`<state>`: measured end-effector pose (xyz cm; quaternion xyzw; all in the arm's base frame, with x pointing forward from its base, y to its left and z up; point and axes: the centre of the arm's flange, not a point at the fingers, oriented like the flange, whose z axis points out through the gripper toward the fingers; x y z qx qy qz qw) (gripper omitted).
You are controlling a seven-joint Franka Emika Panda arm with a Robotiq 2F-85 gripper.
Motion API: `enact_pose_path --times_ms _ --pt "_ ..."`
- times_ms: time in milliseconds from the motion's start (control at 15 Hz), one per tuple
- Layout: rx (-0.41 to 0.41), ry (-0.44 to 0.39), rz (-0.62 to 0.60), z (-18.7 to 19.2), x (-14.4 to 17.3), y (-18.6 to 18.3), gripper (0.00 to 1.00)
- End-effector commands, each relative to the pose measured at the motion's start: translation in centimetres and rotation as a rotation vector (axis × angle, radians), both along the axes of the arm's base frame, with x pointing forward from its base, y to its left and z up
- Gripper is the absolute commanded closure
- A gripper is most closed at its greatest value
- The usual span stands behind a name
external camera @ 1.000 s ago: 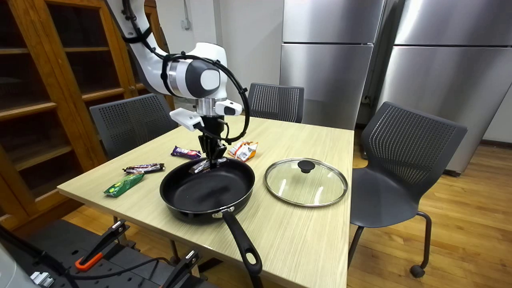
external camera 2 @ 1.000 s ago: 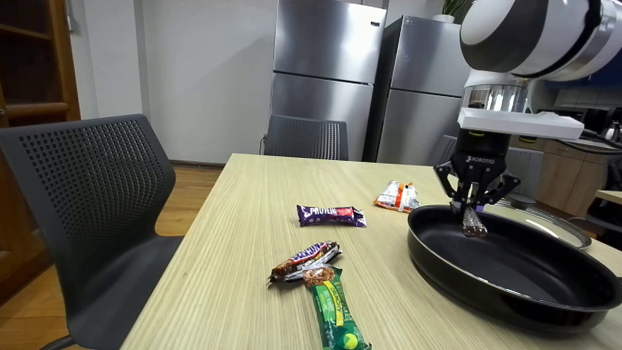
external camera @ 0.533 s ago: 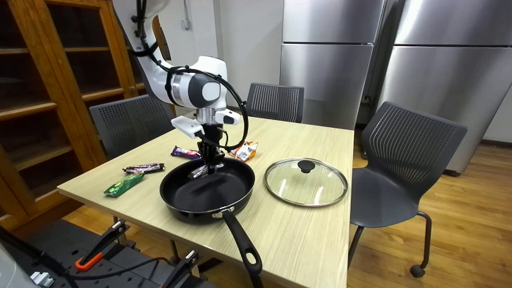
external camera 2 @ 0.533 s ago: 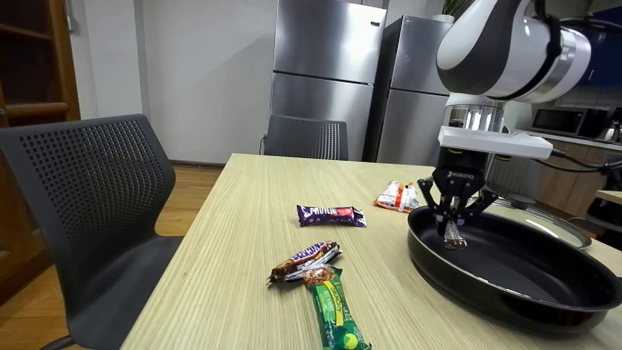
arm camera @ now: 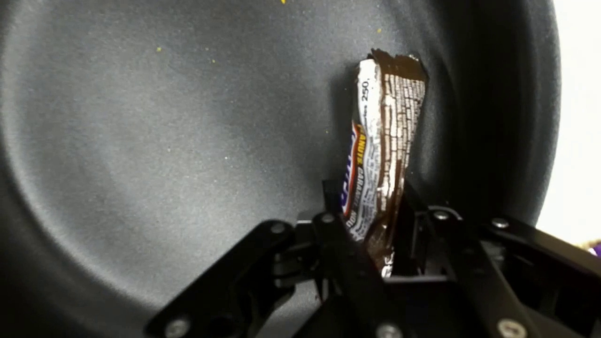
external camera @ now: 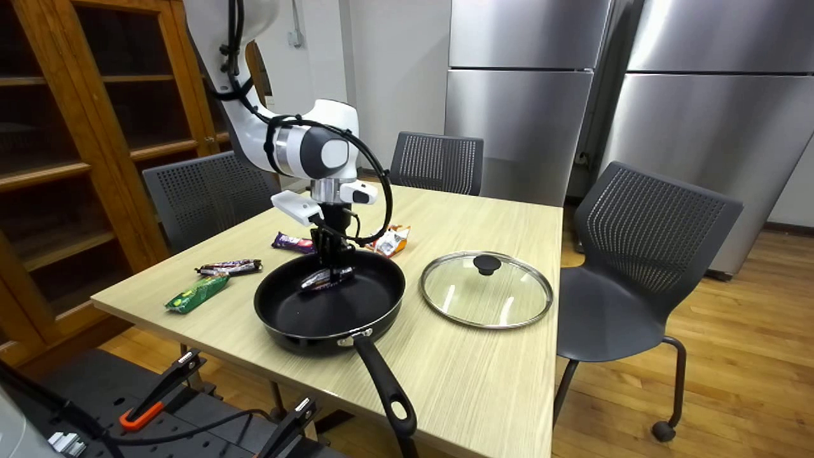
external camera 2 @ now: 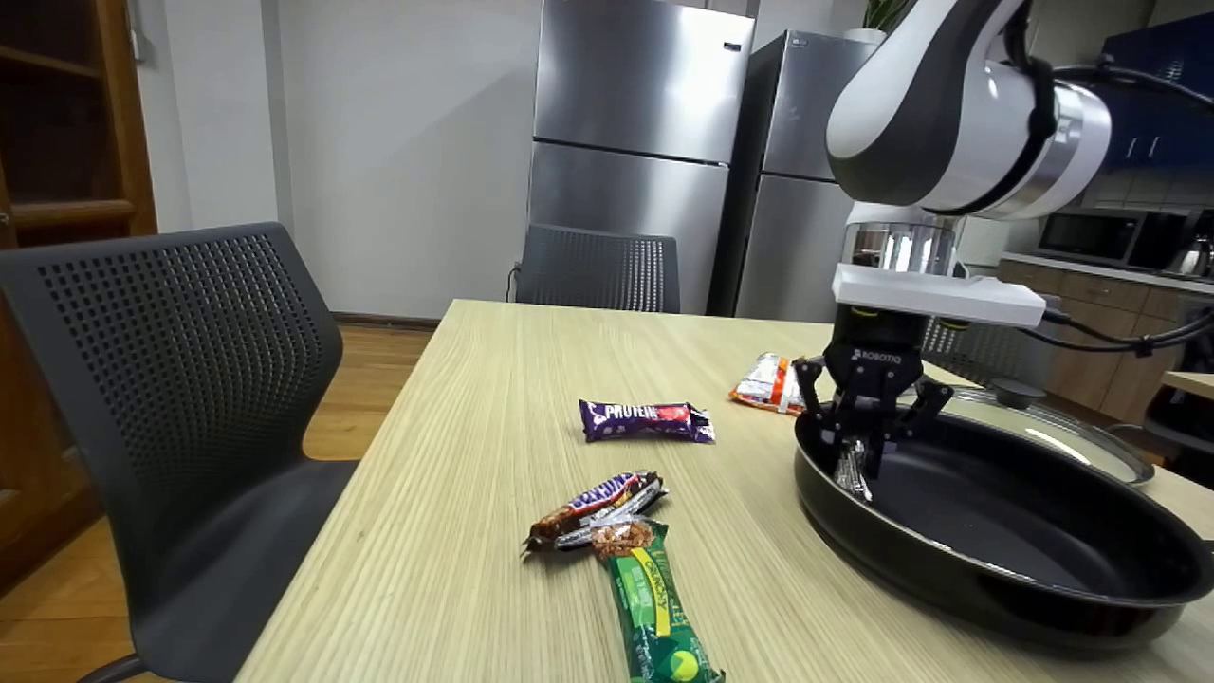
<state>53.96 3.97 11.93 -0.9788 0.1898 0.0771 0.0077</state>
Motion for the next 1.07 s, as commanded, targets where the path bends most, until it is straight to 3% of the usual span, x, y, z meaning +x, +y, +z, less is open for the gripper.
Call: enact_pose_path --times_ms 0,267,333,667,1000 --pt "0.012 0.003 0.015 1.5 0.0 0.3 0.34" --pt "-0.006 -0.023 0.016 3.3 -0.7 0.6 0.03" --pt "-0.012 -0.032 0.016 3.9 -0.7 0.8 0.00" --pt "-0.020 -0.070 0.036 6.2 -0.4 2.5 0.00" --pt "-0.027 -0.108 0.061 8.0 0.4 6.6 0.00"
